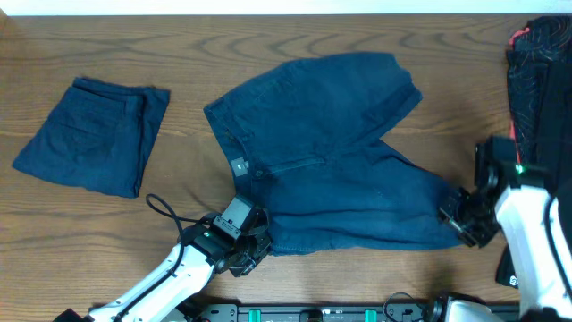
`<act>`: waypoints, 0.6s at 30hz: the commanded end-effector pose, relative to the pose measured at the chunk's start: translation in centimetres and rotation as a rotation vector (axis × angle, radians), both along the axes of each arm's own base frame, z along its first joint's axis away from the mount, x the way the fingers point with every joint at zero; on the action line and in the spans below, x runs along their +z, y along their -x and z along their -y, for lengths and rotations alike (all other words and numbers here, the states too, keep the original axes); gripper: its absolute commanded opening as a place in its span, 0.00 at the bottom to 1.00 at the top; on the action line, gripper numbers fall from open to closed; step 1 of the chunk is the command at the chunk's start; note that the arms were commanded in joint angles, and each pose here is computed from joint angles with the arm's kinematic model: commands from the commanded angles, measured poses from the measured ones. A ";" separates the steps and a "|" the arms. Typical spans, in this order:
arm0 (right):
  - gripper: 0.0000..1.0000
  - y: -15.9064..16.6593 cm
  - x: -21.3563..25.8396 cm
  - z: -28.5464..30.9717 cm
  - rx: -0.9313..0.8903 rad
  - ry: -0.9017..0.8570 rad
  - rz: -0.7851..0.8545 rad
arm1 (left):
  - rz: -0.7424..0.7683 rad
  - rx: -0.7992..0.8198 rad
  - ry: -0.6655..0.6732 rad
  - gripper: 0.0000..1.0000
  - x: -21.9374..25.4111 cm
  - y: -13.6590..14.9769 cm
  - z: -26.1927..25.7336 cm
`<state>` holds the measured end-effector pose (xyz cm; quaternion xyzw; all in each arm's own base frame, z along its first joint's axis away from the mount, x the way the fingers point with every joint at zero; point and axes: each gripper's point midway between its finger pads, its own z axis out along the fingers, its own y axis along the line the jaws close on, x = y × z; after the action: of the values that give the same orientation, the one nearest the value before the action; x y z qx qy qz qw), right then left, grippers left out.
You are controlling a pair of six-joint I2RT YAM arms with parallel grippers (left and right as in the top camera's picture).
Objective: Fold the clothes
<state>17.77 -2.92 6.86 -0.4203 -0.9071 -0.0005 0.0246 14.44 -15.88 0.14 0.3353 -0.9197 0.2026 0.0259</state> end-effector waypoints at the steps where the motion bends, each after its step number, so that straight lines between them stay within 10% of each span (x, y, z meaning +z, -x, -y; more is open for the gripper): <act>1: 0.38 1.2 -0.5 1.1 -0.118 0.074 0.019 | 0.028 -0.014 -0.025 0.06 0.0 -0.4 -0.3; 18: 0.45 2.0 -8.4 1.7 -0.270 0.128 0.151 | 0.032 -0.029 -0.029 0.06 -0.1 -0.3 -0.4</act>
<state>16.43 -4.12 -0.71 -0.5174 -0.8530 0.0109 -0.0673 14.45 -15.81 0.12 0.3273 -0.9229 0.2013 0.0230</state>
